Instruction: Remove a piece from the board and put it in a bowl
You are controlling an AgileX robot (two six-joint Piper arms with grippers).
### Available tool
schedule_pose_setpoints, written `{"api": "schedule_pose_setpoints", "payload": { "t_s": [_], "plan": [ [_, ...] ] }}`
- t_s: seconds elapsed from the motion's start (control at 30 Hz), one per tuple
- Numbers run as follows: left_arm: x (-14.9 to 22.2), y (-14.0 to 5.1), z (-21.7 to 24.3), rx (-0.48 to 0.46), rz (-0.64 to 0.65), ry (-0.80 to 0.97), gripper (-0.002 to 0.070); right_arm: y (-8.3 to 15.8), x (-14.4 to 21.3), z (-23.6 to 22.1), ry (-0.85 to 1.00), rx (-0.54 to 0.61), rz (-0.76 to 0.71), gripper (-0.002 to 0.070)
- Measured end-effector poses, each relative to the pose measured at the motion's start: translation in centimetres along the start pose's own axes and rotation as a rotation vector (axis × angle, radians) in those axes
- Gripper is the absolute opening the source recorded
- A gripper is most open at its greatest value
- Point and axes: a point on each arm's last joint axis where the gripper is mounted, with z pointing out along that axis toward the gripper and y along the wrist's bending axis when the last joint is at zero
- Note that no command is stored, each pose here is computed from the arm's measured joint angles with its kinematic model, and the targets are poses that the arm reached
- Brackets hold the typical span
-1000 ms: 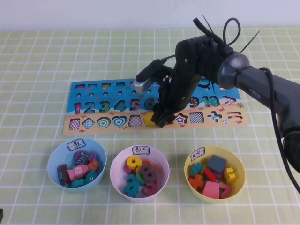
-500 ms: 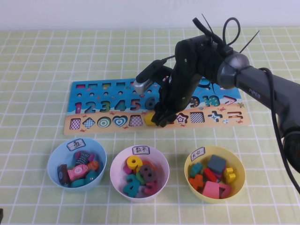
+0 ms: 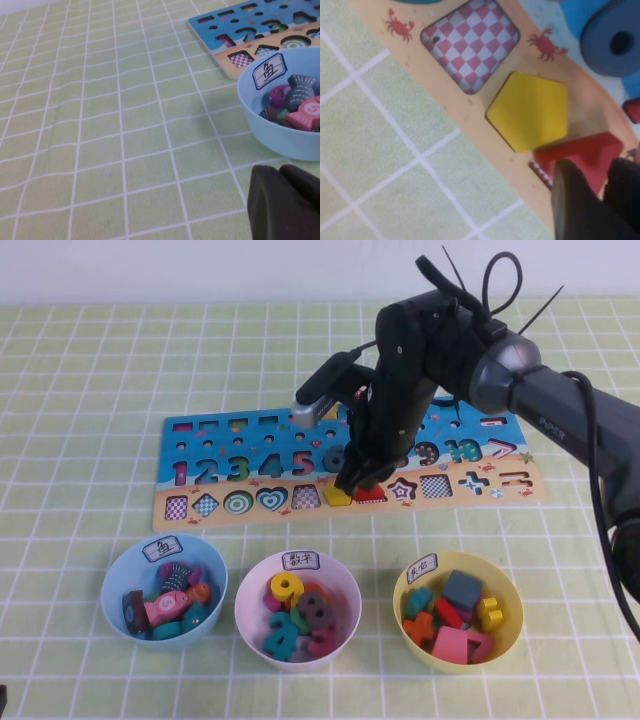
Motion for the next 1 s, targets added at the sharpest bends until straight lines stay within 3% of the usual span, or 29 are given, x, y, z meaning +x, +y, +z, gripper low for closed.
{"api": "schedule_pose_setpoints", "payload": {
  "t_s": [0.5,0.6,0.73,0.8,1.0],
  "plan": [
    [0.0,0.0,0.0,0.000,0.000,0.000,-0.0004,0.0,0.0,-1.7,0.015,0.002,0.015,0.0125],
    [0.0,0.0,0.0,0.000,0.000,0.000,-0.0004,0.0,0.0,-1.7,0.017,0.001,0.015,0.0204],
    [0.0,0.0,0.0,0.000,0.000,0.000,-0.0004,0.0,0.0,-1.7,0.017,0.001,0.033,0.0440],
    [0.0,0.0,0.0,0.000,0.000,0.000,-0.0004,0.0,0.0,-1.6,0.021,0.004,0.050,0.0503],
    [0.0,0.0,0.0,0.000,0.000,0.000,-0.0004,-0.1,0.2,0.0,0.045,0.007,0.057,0.0500]
  ]
}}
